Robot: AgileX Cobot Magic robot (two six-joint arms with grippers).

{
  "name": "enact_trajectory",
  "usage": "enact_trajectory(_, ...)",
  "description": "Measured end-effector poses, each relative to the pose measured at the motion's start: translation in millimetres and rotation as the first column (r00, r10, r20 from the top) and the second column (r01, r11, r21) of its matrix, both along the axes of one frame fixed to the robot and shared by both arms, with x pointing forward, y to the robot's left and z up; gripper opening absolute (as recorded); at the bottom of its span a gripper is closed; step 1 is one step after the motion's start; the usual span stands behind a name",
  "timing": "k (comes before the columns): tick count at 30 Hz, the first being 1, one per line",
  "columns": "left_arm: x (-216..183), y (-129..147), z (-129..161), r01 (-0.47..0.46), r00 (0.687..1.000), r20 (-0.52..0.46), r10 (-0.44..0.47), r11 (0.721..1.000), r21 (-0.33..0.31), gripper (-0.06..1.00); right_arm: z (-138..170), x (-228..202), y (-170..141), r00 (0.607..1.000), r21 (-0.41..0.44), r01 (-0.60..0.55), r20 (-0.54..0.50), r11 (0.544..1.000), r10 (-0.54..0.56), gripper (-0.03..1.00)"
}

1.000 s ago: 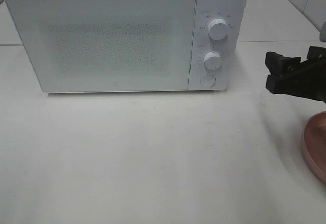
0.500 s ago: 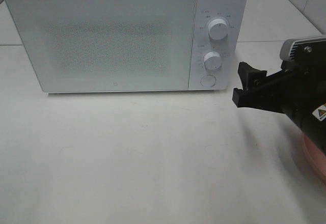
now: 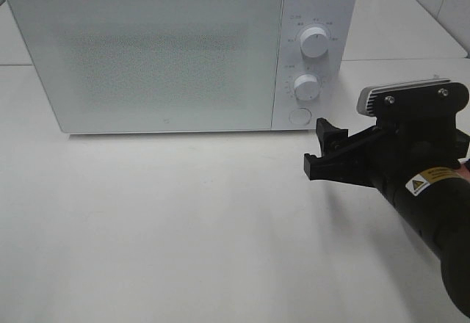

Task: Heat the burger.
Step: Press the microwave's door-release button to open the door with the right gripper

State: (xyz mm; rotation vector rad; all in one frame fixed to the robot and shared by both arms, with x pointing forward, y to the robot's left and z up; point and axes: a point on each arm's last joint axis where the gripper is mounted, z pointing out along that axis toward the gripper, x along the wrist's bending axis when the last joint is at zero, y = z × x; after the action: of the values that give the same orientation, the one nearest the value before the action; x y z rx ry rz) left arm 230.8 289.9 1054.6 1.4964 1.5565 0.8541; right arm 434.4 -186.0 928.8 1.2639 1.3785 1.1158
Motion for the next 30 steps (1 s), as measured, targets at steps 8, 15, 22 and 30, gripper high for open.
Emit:
enact_trajectory(8,0.0,0.0,0.0,0.0,1.0,0.0,0.0,1.0,0.0,0.97,0.5,-0.1,1.7,1.0,0.142,0.005,-0.001,0.99,-0.005,0.74)
enact_trajectory(15,0.0,0.0,0.0,0.0,1.0,0.0,0.0,1.0,0.0,0.97,0.5,-0.1,1.7,0.999,0.406,0.05,-0.022,0.912,-0.045,0.7)
enact_trajectory(22,0.0,0.0,0.0,0.0,1.0,0.0,0.0,1.0,0.0,0.97,0.6,-0.1,1.6,0.994,0.697,0.105,-0.062,0.709,-0.085,0.59)
enact_trajectory(30,0.0,0.0,0.0,0.0,1.0,0.0,0.0,1.0,0.0,0.97,0.7,-0.1,1.6,0.987,0.906,0.152,-0.118,0.394,-0.109,0.36)
